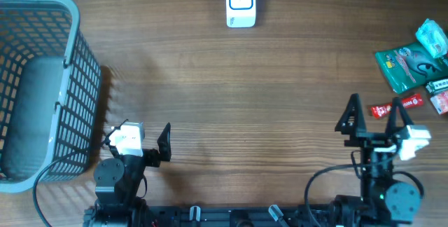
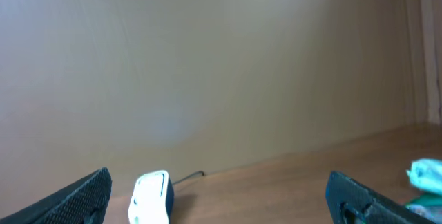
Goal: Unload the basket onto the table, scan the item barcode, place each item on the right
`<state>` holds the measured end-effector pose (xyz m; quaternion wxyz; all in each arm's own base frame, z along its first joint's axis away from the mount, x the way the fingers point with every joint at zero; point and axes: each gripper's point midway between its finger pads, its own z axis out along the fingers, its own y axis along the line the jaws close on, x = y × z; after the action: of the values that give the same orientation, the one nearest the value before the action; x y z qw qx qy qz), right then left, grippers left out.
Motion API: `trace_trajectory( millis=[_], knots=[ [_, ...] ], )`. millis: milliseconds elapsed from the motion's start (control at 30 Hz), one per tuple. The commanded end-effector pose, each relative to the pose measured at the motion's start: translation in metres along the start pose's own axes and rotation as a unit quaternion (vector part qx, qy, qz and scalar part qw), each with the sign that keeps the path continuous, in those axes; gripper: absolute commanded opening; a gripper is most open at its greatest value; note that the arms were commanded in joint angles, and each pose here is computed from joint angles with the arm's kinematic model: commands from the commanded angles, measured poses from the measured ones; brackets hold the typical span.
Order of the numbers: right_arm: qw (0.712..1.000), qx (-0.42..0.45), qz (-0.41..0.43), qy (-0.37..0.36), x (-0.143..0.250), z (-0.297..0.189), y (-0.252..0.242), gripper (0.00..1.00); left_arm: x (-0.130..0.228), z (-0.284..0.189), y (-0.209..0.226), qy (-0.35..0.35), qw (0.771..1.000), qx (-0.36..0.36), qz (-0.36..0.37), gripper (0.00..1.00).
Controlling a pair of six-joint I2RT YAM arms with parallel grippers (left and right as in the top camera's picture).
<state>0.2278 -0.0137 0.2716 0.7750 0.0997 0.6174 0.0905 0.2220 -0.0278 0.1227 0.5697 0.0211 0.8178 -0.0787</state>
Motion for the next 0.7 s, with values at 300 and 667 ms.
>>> trace_trajectory(
  millis=[300, 667],
  knots=[
    [0.998, 0.029, -0.029, 0.055, 0.071, 0.001, -0.026, 1.0, 0.0, 0.0, -0.003, 0.0, 1.0, 0.009, 0.008, 1.0],
    [0.987, -0.01, -0.122, 0.108, 0.095, -0.003, -0.018, 1.0, 0.0, 0.0, -0.003, 0.0, 1.0, 0.008, 0.008, 1.0]
  ],
)
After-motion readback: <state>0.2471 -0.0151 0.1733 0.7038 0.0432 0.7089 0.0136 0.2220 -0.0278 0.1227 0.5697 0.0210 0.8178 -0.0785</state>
